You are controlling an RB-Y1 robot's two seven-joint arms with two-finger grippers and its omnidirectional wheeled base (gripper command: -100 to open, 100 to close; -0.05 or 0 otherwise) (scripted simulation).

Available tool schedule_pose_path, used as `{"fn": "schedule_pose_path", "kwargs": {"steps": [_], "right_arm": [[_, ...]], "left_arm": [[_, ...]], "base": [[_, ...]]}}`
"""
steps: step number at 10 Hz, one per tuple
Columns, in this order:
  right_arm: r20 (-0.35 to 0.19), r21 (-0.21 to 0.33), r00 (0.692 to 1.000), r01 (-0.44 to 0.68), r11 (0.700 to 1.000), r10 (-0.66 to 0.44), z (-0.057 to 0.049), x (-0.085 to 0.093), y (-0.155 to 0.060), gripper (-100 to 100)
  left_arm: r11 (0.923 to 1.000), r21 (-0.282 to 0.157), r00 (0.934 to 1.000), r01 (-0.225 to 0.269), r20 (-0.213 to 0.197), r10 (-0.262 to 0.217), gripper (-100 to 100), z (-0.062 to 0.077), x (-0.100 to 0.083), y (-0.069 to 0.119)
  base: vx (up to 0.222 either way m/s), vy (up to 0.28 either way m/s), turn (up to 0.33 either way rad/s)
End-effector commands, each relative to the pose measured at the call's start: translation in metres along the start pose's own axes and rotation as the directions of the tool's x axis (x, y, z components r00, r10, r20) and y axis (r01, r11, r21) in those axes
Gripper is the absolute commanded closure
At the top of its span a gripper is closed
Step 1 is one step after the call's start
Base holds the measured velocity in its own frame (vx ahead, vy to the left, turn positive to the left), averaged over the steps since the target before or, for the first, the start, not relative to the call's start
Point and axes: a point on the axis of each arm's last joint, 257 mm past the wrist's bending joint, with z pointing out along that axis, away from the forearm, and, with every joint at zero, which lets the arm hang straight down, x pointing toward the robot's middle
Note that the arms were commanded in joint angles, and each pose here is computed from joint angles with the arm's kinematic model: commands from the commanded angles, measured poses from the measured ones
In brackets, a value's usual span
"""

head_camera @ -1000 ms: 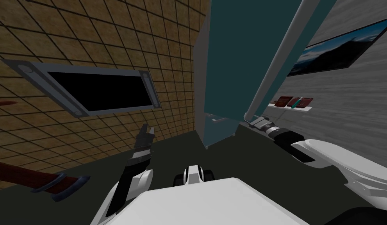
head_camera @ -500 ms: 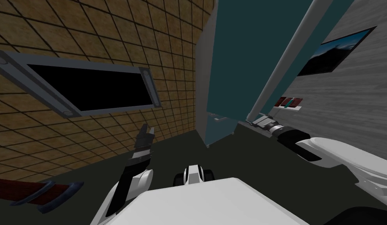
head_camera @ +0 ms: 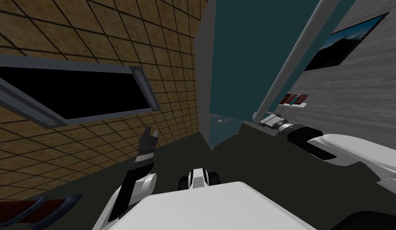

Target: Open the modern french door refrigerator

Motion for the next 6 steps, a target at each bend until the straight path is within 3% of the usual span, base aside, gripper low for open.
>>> {"fn": "schedule_pose_path", "kwargs": {"steps": [1,6], "right_arm": [[-0.006,-0.003,1.000,-0.004,1.000,0.004,-0.001,0.002,0.001,0],[-0.025,-0.029,1.000,-0.009,1.000,0.008,-0.004,0.013,0.014,0]], "left_arm": [[1.0000,0.000,1.0000,0.000,0.000,0.000,0,0.000,0.000,0.000],[1.0000,0.000,1.0000,0.000,0.000,0.000,0,0.000,0.000,0.000]], "base": [[0.009,-0.006,0.004],[0.000,0.000,0.000]]}}
